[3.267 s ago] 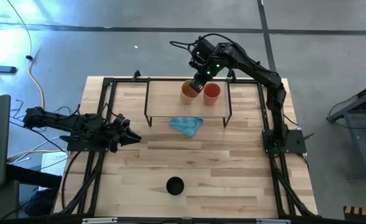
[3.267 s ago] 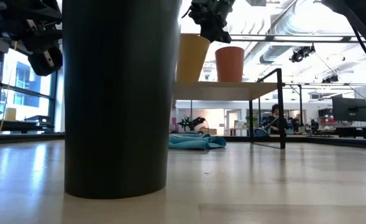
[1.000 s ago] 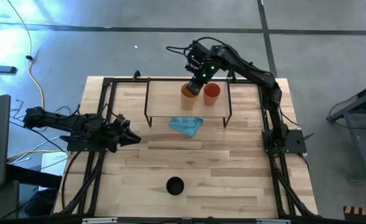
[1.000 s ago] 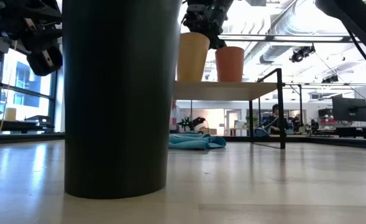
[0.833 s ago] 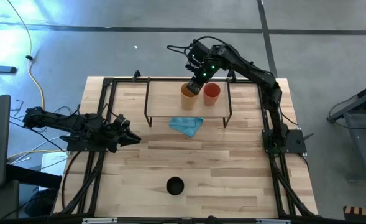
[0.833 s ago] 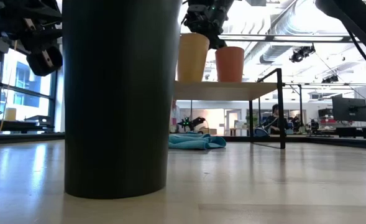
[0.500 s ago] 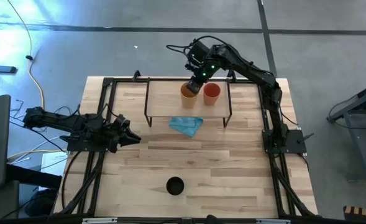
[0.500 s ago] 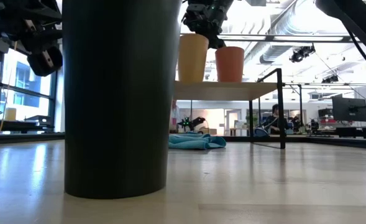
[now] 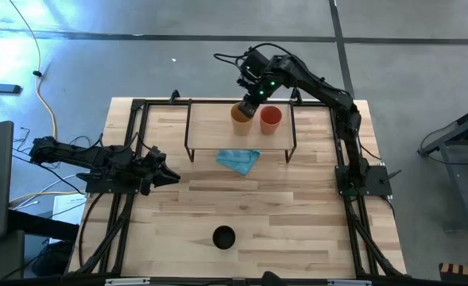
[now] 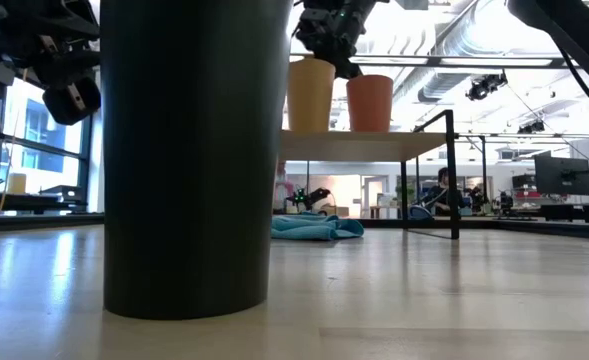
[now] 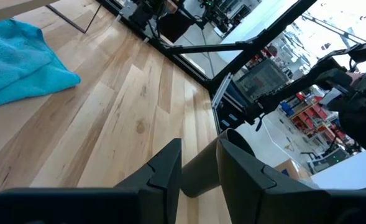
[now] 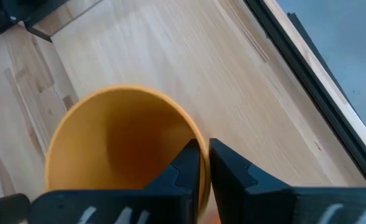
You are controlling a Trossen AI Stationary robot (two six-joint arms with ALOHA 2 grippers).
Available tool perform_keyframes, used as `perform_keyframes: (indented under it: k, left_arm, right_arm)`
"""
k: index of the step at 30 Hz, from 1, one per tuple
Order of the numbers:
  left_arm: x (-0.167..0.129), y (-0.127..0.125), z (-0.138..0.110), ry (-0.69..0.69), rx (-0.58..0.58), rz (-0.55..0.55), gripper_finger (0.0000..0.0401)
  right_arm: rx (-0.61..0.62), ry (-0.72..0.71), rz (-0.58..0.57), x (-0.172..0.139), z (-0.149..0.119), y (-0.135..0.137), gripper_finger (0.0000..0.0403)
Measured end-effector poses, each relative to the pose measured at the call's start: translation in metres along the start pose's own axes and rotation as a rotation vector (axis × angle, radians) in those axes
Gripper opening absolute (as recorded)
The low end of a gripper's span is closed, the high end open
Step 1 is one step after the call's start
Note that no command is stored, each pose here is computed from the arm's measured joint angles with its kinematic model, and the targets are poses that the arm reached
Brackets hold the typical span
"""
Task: Stack small to large cups/mugs on shelf
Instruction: Put the yellow cup on the shelf
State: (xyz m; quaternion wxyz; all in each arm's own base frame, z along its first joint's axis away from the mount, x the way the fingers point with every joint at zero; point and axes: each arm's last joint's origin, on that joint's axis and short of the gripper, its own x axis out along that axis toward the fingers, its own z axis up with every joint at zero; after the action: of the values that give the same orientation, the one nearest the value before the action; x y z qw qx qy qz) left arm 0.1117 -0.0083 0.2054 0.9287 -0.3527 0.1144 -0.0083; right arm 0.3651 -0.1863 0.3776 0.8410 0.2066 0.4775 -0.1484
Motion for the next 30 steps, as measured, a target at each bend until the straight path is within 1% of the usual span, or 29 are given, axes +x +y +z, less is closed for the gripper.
perform_keyframes:
  k: [6,30]
  left_arm:
    - [0.0,0.0004,0.0004,-0.014,0.0,0.015,0.0092]
    - [0.0,0.0005,0.0006,-0.017,0.0,0.017,0.0092]
  right_arm:
    - [-0.007,-0.033,0.004,-0.0001,0.0032,0.0005,0.0025]
    - [-0.007,-0.038,0.009,0.002,0.0046,-0.0004,0.0025]
